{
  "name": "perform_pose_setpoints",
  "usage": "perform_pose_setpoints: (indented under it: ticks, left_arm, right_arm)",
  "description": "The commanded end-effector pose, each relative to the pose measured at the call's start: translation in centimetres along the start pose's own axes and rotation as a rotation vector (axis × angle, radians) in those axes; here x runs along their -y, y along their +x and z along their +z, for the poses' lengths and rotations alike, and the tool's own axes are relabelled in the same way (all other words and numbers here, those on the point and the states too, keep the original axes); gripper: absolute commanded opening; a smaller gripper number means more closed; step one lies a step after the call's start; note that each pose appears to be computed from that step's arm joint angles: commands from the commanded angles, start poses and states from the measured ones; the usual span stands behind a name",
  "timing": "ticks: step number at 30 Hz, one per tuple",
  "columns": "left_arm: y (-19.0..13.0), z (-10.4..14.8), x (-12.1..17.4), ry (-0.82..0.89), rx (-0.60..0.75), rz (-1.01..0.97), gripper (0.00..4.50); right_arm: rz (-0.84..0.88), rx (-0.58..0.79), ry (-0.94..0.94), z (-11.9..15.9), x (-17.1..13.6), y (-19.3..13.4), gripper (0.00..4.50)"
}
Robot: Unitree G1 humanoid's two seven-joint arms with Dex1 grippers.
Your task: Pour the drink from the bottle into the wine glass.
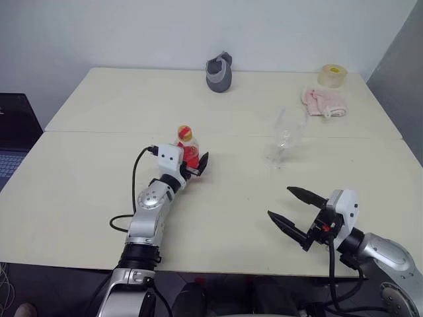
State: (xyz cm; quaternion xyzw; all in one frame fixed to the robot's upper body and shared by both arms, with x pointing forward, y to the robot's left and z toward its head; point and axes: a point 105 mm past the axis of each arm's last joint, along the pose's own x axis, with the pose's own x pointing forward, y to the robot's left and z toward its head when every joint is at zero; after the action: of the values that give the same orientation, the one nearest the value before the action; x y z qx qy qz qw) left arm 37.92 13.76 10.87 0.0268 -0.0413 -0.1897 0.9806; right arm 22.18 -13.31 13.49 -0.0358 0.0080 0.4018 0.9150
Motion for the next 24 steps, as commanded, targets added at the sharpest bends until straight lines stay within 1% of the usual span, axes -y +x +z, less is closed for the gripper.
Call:
perform_pose_setpoints:
  ticks: [1,2,3,5,9,12,14,19,21,24]
  left_arm:
    - [0.4,1.2,-0.2,0.016,0.046,-0.003,4.45]
    - [0.4,1.3,-0.3,0.016,0.051,-0.003,4.45]
    - [0.4,1.4,-0.3,0.016,0.053,-0.002,4.07]
    - [0.3,1.5,-0.4,0.017,0.056,-0.003,3.63]
    - [0.2,1.7,-0.6,0.021,0.059,-0.003,2.41]
    - [0.3,1.9,-0.6,0.021,0.063,-0.004,1.89]
    - [0.4,2.1,-0.6,0.019,0.065,-0.004,1.79]
    - [0.1,2.3,0.0,0.031,0.050,-0.044,1.78]
    - [-0.2,2.7,1.0,0.037,0.033,-0.121,1.78]
    - [-1.0,3.1,2.8,0.029,-0.012,-0.263,1.76]
  right_arm:
    - [0.012,0.030,-0.027,1.2,-0.5,-0.1,4.50]
    - [0.012,0.029,-0.027,1.2,-0.5,-0.1,4.50]
    - [0.012,0.028,-0.027,1.2,-0.5,-0.1,4.50]
    - [0.012,0.027,-0.027,1.2,-0.5,-0.1,4.50]
    - [0.008,0.029,-0.024,1.2,-0.3,0.1,4.50]
    - [0.005,0.030,-0.023,1.2,-0.2,0.3,4.50]
    - [0.003,0.031,-0.024,1.2,-0.1,0.3,4.50]
    - [-0.052,0.029,-0.018,1.7,1.2,1.1,4.50]
    - [-0.117,-0.018,-0.075,1.9,2.6,2.1,4.50]
    - [-0.134,0.011,-0.089,4.0,3.9,4.7,4.50]
